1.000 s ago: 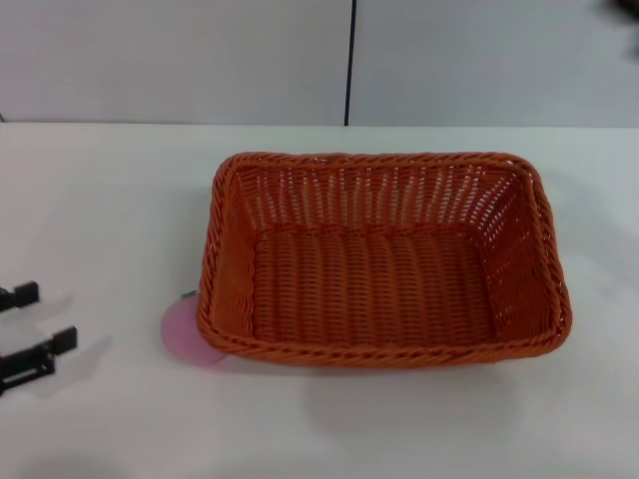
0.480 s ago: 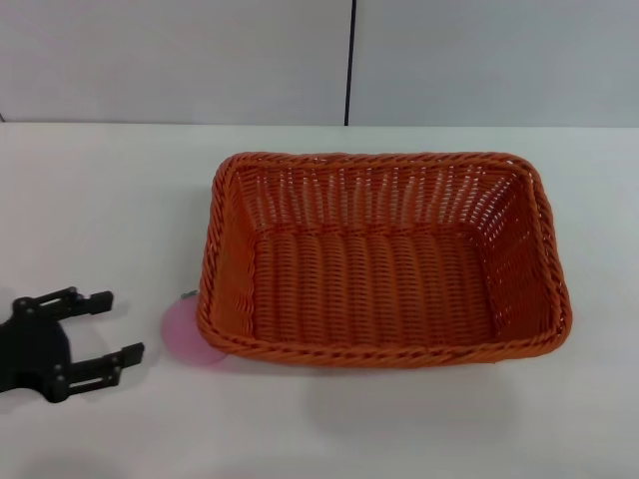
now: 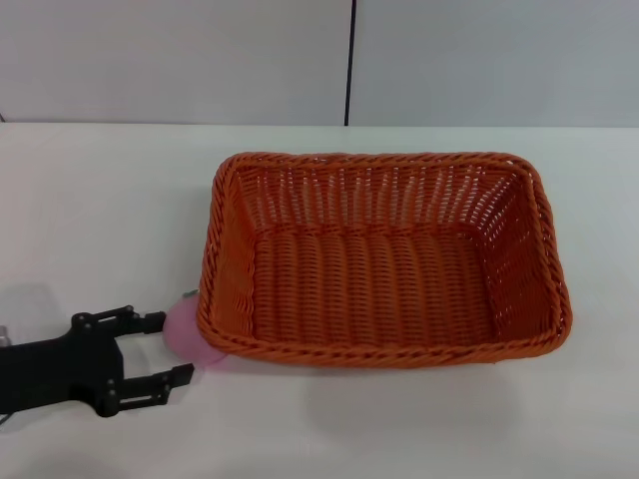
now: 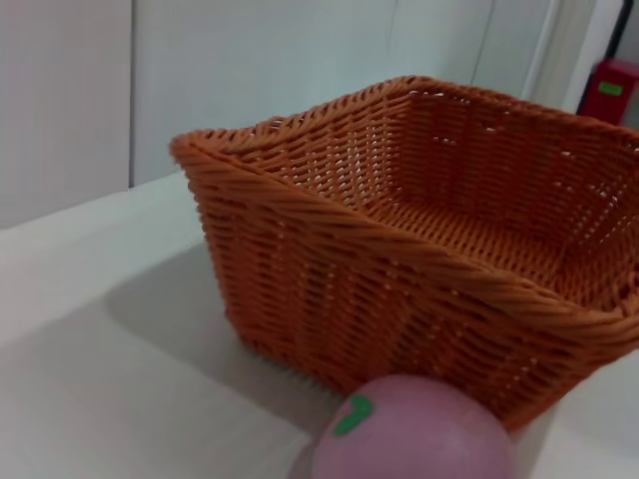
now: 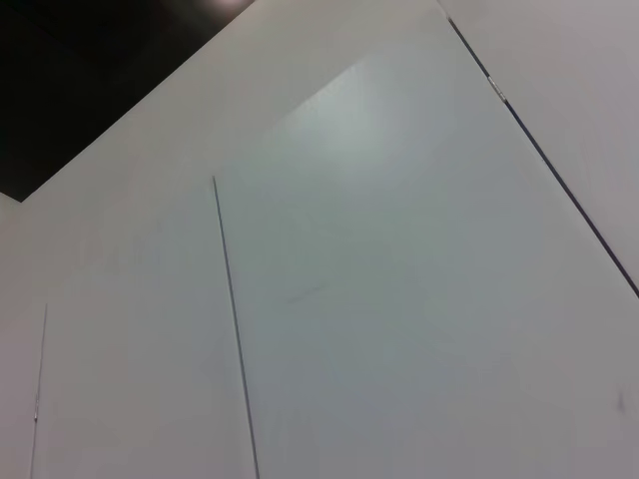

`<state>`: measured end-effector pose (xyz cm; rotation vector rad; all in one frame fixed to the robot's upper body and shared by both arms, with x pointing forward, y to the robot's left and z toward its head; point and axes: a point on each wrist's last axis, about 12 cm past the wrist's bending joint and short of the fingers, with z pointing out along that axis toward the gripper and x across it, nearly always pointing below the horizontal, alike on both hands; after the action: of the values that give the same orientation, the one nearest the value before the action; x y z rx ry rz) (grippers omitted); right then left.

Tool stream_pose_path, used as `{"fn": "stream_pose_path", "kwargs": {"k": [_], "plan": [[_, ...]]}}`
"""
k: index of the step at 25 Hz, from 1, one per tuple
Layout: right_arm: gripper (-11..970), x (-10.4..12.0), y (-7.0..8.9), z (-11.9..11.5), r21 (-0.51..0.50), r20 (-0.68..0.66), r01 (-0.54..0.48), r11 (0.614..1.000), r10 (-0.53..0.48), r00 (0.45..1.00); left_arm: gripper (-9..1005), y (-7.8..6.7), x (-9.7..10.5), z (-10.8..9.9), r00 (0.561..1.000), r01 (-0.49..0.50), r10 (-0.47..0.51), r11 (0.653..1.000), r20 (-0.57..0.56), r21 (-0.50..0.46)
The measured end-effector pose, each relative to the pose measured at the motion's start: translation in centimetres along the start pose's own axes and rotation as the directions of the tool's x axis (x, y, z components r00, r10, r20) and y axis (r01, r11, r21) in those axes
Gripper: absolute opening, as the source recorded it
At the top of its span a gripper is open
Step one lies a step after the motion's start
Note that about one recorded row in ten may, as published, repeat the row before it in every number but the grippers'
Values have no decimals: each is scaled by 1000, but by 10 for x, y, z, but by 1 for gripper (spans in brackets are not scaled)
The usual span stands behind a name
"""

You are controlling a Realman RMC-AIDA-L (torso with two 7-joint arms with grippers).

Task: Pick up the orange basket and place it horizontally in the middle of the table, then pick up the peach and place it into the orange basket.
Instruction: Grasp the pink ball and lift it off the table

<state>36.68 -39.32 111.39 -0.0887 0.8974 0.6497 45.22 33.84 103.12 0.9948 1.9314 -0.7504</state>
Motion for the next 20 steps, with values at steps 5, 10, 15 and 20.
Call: {"fn": "stream_pose_path", "kwargs": {"k": [5, 10, 15, 20], "plan": [[534, 2, -1, 1, 1, -6, -6, 1000, 6, 1000, 758, 2, 1, 16, 998, 49, -48, 998, 45, -29], [534, 4, -1, 0, 6, -20, -13, 1000, 13, 1000, 757, 5, -3, 22, 996, 61, -58, 997, 74, -38], [535, 5, -2, -4, 30, -24, -16, 999, 17, 1000, 757, 6, -4, 22, 996, 59, -57, 998, 74, -38], [536, 5, -4, -6, 46, -25, -16, 999, 17, 1000, 706, 5, -3, 21, 997, 30, -27, 999, 78, -36]]}}
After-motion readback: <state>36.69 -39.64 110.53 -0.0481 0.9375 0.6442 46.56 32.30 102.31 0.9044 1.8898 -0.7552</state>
